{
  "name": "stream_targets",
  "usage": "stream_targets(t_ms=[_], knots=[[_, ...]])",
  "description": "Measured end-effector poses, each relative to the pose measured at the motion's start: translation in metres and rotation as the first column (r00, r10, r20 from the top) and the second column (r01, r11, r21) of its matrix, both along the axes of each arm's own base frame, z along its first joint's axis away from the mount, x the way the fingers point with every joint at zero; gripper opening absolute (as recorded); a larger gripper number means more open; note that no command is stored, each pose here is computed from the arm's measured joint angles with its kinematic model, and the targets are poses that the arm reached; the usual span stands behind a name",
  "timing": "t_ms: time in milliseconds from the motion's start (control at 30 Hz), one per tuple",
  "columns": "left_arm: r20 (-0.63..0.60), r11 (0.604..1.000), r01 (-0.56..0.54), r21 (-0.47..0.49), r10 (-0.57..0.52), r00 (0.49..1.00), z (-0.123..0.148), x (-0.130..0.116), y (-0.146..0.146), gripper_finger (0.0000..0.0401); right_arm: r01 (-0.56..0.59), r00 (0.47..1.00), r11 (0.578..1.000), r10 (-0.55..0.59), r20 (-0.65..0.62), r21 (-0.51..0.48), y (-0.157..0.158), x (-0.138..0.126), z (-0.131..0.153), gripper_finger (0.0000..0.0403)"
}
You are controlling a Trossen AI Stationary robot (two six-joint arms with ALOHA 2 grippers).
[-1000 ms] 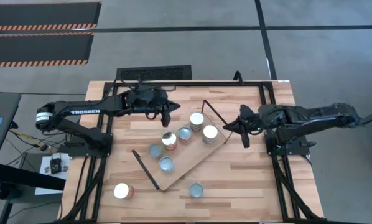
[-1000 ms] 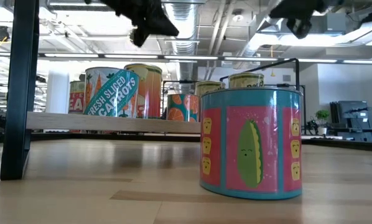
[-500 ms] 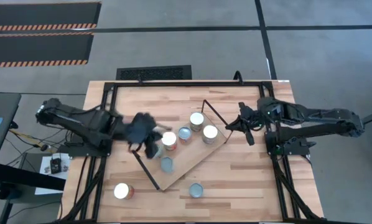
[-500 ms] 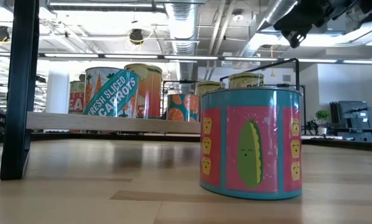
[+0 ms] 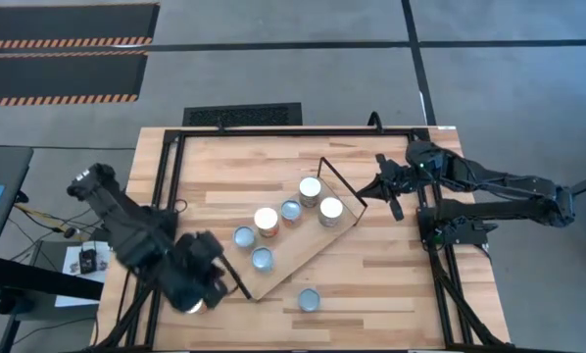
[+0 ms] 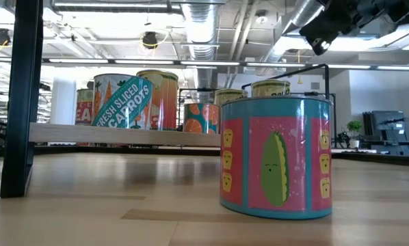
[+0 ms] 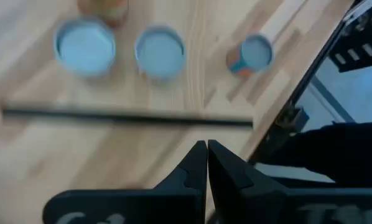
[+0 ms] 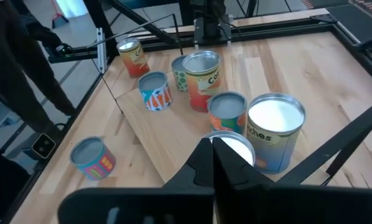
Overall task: Pick and place cans onto a shelf
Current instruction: Put the canned corn on the shelf aligned with the other canned corn
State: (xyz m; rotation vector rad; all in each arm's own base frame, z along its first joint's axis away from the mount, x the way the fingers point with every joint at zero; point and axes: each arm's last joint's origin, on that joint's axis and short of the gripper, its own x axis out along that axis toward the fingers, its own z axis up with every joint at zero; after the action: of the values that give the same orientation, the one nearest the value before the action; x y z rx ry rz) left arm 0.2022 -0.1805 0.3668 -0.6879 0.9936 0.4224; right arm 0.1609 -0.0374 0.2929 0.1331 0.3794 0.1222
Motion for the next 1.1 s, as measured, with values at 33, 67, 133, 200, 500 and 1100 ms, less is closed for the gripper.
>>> stream_targets(t_ms=[33,67,133,200,500,1100], knots=[[-0.020,1.000,-0.017,-0.006,0.017,1.000,0.000,-0.002,-0.007,0.0000,0.002,1.000,1.000,-0.002,0.000,-0.003,-0.001,0.000,0.000,0.0006],[-0.046,0.999,-0.034,-0.013,0.033,0.998,-0.002,-0.003,-0.015,0.0000,0.002,1.000,1.000,-0.002,0.001,-0.006,-0.001,0.000,0.000,0.0008],[-0.099,0.997,-0.063,-0.035,0.059,0.993,-0.007,-0.004,-0.031,0.0000,-0.001,1.000,1.000,0.001,0.001,-0.013,-0.001,0.000,0.000,0.0010],[-0.165,0.994,-0.089,-0.059,0.078,0.983,-0.015,-0.006,-0.046,0.0000,-0.003,1.000,1.000,0.003,0.002,-0.016,-0.001,0.000,0.000,0.0010],[-0.427,0.956,-0.293,0.010,0.269,0.863,-0.062,-0.008,-0.083,0.0039,-0.012,1.000,0.999,0.013,0.006,-0.040,-0.001,0.000,0.000,0.0008],[-0.589,0.918,-0.395,0.036,0.338,0.734,-0.113,0.026,-0.072,0.0162,-0.015,1.000,0.999,0.015,0.006,-0.046,-0.001,0.000,0.000,0.0008]])
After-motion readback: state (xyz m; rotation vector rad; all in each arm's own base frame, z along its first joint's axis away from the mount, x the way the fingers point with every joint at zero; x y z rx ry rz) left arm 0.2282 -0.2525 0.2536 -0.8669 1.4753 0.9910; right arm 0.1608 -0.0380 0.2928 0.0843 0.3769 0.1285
